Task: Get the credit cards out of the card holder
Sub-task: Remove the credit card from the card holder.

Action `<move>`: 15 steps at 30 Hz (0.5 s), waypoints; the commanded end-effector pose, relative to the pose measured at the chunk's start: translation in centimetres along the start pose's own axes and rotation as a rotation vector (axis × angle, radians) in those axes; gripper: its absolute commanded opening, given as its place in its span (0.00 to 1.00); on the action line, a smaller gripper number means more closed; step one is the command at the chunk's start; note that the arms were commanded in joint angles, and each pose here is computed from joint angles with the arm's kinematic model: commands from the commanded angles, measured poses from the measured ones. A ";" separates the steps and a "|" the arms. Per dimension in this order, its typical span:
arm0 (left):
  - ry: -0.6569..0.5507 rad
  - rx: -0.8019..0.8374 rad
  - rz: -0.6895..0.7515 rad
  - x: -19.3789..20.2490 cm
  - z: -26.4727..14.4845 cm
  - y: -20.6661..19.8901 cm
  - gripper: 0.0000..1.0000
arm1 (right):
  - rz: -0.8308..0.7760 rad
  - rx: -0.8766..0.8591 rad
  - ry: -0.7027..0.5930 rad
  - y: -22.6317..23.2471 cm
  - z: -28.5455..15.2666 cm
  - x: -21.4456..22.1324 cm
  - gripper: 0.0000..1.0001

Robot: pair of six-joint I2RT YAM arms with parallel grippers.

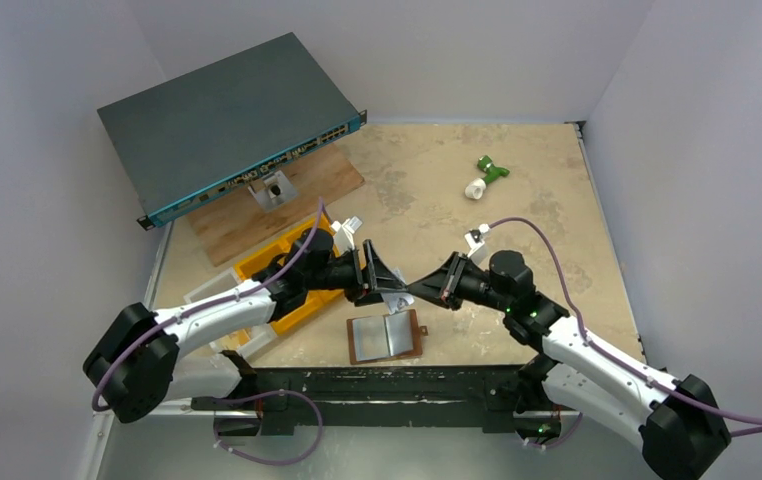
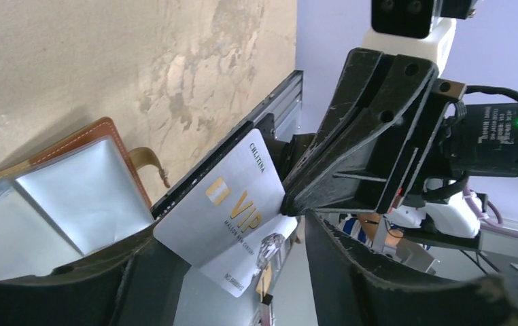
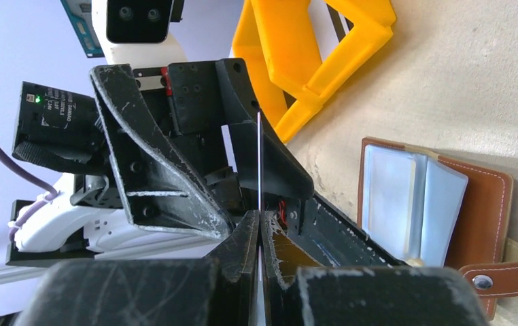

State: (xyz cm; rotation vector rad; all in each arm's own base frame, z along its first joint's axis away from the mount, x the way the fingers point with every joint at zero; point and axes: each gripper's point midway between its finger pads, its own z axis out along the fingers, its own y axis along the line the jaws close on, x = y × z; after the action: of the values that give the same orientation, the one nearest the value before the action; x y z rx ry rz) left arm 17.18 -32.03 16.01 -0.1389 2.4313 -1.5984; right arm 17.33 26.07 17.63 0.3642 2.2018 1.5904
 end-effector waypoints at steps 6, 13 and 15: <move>-0.008 0.103 -0.024 -0.5 0.1 -1.9 0.10 | -0.005 -0.032 0.001 0.7 -0.4 0.1 0.00; -0.017 0.063 0.000 -0.4 -0.3 -1.4 0.00 | -0.086 0.048 -0.017 0.3 -0.3 -0.7 0.44; -0.026 0.007 0.016 -0.5 -0.7 -0.8 0.00 | -0.121 0.093 -0.032 0.2 -0.5 -1.2 0.70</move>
State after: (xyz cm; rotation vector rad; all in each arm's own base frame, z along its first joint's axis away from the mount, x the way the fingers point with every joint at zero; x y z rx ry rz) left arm 17.21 -32.48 16.63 -0.1737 2.4063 -1.6699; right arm 17.06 25.60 16.32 0.3560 2.2632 1.5160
